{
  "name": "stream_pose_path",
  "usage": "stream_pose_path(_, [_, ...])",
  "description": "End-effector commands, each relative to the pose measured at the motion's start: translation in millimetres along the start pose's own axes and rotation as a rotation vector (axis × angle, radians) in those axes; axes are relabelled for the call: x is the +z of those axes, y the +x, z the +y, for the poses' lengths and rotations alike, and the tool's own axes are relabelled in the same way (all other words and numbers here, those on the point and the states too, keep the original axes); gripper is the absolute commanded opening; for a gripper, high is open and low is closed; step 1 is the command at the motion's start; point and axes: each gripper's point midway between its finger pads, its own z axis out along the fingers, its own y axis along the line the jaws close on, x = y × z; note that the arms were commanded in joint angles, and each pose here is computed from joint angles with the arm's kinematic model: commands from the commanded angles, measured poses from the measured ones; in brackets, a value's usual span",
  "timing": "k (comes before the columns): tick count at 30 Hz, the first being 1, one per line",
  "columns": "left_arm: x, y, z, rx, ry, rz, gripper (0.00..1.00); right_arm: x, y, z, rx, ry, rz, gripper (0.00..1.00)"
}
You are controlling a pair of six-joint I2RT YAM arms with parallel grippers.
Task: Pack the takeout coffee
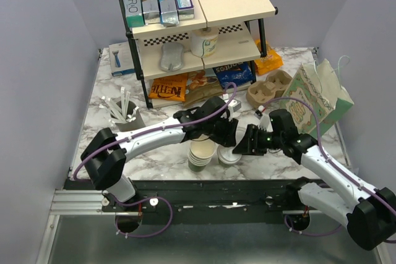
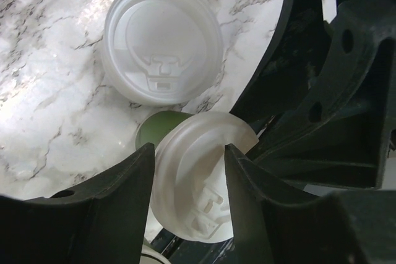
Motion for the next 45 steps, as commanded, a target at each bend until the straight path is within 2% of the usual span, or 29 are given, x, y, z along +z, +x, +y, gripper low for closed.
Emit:
stream_pose_path(1, [17, 35, 0, -0.057, 0.051, 0.11, 0.56, -5, 0, -7, -0.024, 0.057, -0.017, 0.6])
stream_pose_path(9, [16, 22, 25, -0.028, -0.083, 0.073, 0.59, -4, -5, 3, -0.033, 0.012, -0.02, 0.62])
stream_pose_path(14, [1, 4, 16, -0.005, -0.062, 0.012, 0.64, -3, -7, 8, -0.035, -0.006, -0.016, 0.62])
stream_pose_path(15, [-3, 2, 13, 0.001, -0.054, -0.001, 0.67, -4, -7, 7, -0.036, -0.004, -0.018, 0.62])
stream_pose_path(19, [-10, 4, 19, -0.001, -0.086, -0.007, 0.7, -3, -8, 7, -0.034, 0.0, -0.021, 0.62])
stream_pose_path(24, [-11, 10, 24, 0.01, -0.101, 0.012, 0.85, -3, -7, 6, -0.032, 0.0, -0.013, 0.62])
stream_pose_path(29, [-19, 10, 22, 0.005, -0.083, -0.003, 0.93, -3, -6, 1, -0.027, 0.024, -0.013, 0.63])
stream_pose_path(30, [-23, 8, 21, 0.001, -0.076, -0.015, 0.99, -2, -4, 0, -0.025, 0.025, -0.009, 0.63])
stream_pose_path(35, [-30, 7, 23, -0.076, -0.02, -0.043, 0.99, -1, -3, -2, -0.021, 0.03, -0.005, 0.63])
stream_pose_path(38, [-33, 11, 10, -0.111, 0.072, -0.056, 0.99, -1, -4, -1, -0.021, 0.03, -0.005, 0.63])
stream_pose_path(41, [-31, 23, 5, -0.141, 0.118, -0.024, 0.99, -1, -4, -1, -0.021, 0.028, -0.006, 0.63])
stream_pose_path(44, [-26, 35, 6, -0.169, 0.141, -0.001, 0.95, -1, -3, -1, -0.02, 0.027, -0.004, 0.63])
stream_pose_path(45, [-25, 37, 5, -0.175, 0.149, 0.002, 0.89, -1, -3, -1, -0.02, 0.026, -0.003, 0.63])
